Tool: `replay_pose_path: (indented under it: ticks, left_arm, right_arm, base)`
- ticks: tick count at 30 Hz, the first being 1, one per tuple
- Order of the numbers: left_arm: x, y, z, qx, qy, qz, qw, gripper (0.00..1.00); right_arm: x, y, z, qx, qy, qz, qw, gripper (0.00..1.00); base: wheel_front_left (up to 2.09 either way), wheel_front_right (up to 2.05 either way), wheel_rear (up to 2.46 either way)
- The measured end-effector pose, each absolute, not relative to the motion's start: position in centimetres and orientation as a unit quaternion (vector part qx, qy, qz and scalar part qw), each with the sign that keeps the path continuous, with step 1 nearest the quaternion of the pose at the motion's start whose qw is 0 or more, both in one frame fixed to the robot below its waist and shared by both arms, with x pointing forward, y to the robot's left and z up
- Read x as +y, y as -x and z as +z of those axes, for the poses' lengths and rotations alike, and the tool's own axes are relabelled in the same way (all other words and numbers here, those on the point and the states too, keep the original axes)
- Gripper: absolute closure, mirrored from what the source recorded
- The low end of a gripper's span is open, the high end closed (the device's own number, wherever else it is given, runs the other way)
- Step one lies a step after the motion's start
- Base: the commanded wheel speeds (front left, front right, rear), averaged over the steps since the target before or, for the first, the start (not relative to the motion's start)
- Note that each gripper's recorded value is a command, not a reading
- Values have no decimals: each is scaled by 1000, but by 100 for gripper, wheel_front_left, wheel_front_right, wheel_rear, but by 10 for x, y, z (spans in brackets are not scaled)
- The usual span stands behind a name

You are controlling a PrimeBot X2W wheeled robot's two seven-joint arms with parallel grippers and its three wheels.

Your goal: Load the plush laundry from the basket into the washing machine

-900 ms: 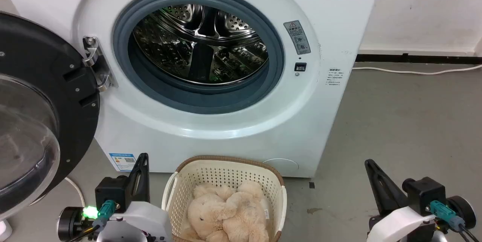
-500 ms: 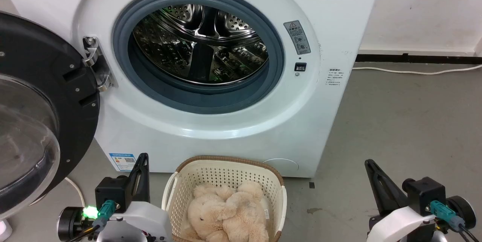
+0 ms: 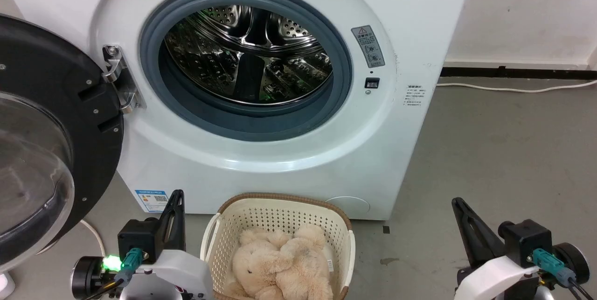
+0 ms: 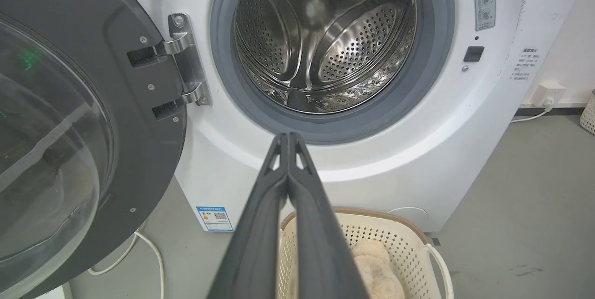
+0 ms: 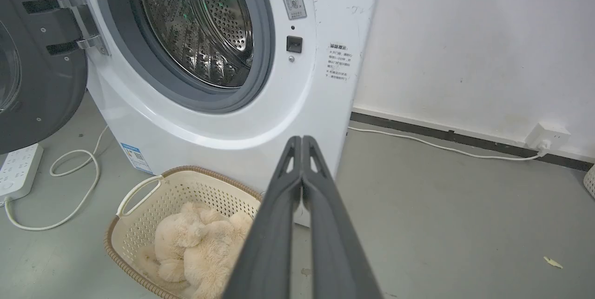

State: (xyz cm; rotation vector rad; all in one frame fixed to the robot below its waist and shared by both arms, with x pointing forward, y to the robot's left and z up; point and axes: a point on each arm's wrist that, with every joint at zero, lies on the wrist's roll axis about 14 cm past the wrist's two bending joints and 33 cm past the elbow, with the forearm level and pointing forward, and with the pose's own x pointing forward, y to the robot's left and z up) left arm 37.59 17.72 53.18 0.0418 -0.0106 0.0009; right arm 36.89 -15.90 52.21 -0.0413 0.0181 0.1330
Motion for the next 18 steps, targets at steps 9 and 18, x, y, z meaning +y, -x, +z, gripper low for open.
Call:
replay_pose_path:
  ticks: [9,18]
  left_arm:
    - [177,-376,532,-5,-21,0,1000,100]
    - [177,-376,532,-5,-21,0,1000,100]
  right_arm:
    - [-159,-369,522,9,21,66,998,100]
    - [-159,-369,522,9,21,66,998,100]
  base:
    - [0,0,0]
    - [0,0,0]
